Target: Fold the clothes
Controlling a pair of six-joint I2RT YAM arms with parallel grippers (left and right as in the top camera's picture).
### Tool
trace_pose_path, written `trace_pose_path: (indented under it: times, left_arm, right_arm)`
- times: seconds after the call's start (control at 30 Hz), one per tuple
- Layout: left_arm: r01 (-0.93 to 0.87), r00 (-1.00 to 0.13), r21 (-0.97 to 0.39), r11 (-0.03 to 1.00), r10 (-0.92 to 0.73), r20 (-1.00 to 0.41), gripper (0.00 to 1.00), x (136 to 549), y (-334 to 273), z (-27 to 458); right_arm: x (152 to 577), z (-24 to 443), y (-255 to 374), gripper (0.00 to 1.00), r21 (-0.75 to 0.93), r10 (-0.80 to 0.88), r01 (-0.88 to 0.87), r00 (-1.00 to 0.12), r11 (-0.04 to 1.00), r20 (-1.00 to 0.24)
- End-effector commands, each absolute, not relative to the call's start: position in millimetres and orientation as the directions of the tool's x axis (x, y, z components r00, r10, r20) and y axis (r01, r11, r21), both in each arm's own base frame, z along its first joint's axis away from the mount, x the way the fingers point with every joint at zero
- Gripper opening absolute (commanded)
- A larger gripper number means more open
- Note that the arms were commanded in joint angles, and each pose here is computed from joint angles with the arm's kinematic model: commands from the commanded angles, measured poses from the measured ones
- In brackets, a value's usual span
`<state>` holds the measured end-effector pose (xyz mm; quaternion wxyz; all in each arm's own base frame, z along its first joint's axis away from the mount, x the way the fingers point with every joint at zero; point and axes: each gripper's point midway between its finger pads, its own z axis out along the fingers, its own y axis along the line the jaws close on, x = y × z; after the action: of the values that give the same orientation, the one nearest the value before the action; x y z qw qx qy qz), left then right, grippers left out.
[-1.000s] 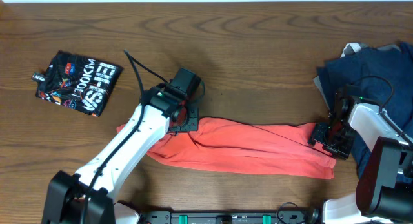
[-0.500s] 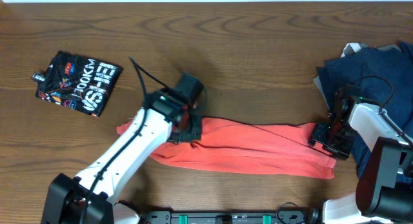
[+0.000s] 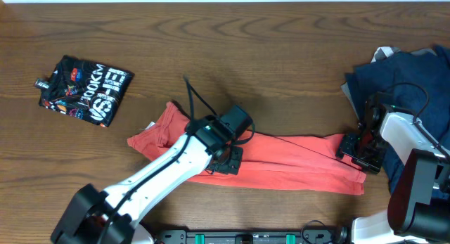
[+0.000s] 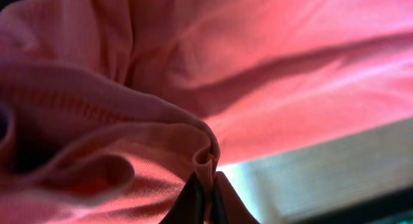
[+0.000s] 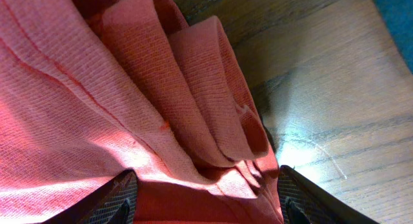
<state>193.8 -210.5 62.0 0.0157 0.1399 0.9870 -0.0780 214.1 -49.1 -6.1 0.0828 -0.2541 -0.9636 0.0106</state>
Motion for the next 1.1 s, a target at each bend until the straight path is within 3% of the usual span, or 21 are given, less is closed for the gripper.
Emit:
trace_pose_path:
  times: [0.0, 0.07, 0.2, 0.33, 0.43, 0.53, 0.67, 1.07]
  left_arm:
    - [0.272, -0.962, -0.093, 0.958, 0.268, -0.057, 0.17, 202.1, -206.2, 47.2]
    - [0.266, -0.963, -0.089, 0.960, 0.260, -0.073, 0.37, 208.2, -206.5, 45.8]
    - [0.233, -0.968, -0.062, 0.971, 0.225, -0.109, 0.38, 228.1, -191.4, 72.9]
    - [0.151, -0.958, 0.002, 0.988, 0.147, -0.248, 0.38, 266.8, -154.5, 125.6]
    - [0.028, -0.929, -0.005, 1.000, 0.024, -0.369, 0.39, 295.7, -119.8, 153.8]
    - [-0.089, -0.911, -0.022, 0.996, -0.090, -0.403, 0.39, 315.0, -85.4, 158.8]
    - [-0.166, -0.922, -0.059, 0.984, -0.176, -0.346, 0.38, 321.5, -64.5, 138.0]
    - [-0.087, -0.994, -0.098, 0.991, -0.093, -0.060, 0.30, 315.9, -81.6, 49.2]
  right_arm:
    - [194.3, -28.9, -45.2, 0.69, -0.086, 0.501, 0.496, -0.833, 0.864, 0.233]
    - [193.9, -28.8, -45.1, 0.69, -0.087, 0.501, 0.496, -0.833, 0.864, 0.235]
    - [192.8, -28.5, -44.9, 0.70, -0.088, 0.501, 0.495, -0.832, 0.864, 0.239]
    - [192.8, -28.5, -44.9, 0.70, -0.088, 0.501, 0.495, -0.832, 0.864, 0.239]
    - [192.8, -28.5, -44.9, 0.70, -0.088, 0.501, 0.495, -0.832, 0.864, 0.239]
    - [193.0, -28.5, -45.0, 0.70, -0.088, 0.501, 0.495, -0.832, 0.864, 0.238]
    - [193.5, -28.7, -45.0, 0.70, -0.087, 0.501, 0.496, -0.832, 0.864, 0.236]
    - [193.5, -28.7, -45.1, 0.70, -0.087, 0.501, 0.495, -0.832, 0.864, 0.236]
